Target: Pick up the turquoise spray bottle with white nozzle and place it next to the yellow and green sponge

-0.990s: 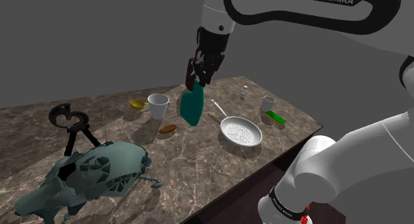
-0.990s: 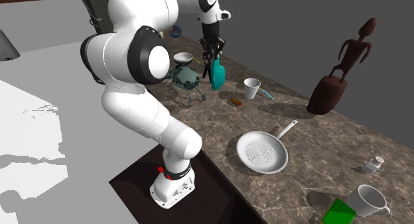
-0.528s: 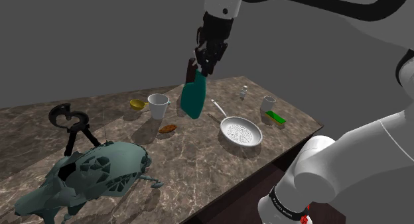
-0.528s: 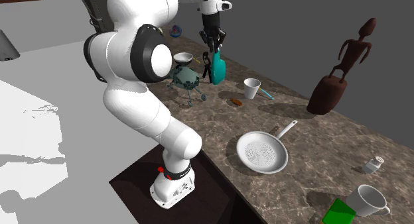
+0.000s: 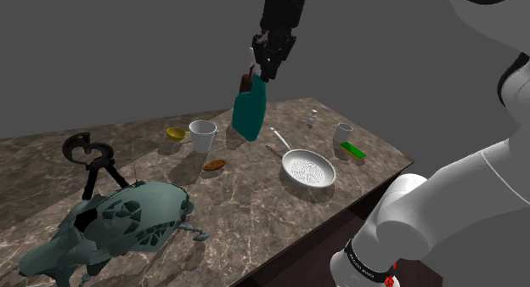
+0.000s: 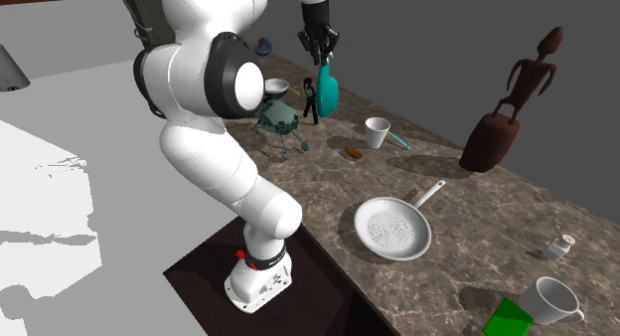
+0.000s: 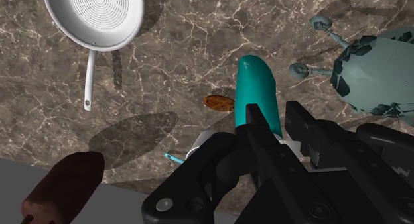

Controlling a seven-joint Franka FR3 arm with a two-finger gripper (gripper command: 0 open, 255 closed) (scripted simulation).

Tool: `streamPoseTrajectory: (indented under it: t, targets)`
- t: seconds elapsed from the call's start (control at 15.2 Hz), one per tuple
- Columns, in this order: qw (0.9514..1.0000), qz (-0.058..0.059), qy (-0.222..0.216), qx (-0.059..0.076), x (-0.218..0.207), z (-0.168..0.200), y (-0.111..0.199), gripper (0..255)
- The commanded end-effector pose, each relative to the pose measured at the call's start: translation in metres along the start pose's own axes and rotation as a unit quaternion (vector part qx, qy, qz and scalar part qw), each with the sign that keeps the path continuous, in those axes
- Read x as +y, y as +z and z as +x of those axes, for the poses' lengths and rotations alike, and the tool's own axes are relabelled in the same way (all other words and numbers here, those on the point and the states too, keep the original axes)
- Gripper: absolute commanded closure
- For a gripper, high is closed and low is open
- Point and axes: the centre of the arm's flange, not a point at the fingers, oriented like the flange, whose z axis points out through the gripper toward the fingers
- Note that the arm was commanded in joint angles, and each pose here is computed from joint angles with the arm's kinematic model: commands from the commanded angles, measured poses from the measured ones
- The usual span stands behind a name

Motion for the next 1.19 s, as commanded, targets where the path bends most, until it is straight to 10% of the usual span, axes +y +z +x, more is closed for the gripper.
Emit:
streamPoseTrajectory:
  t: [0.0,1.12]
  targets:
    - [1.0000,0.000,0.000,0.000,0.003,0.001,-0.011,255]
    - [1.0000,0.000,0.000,0.000,0.170,-0.079,-0.017,255]
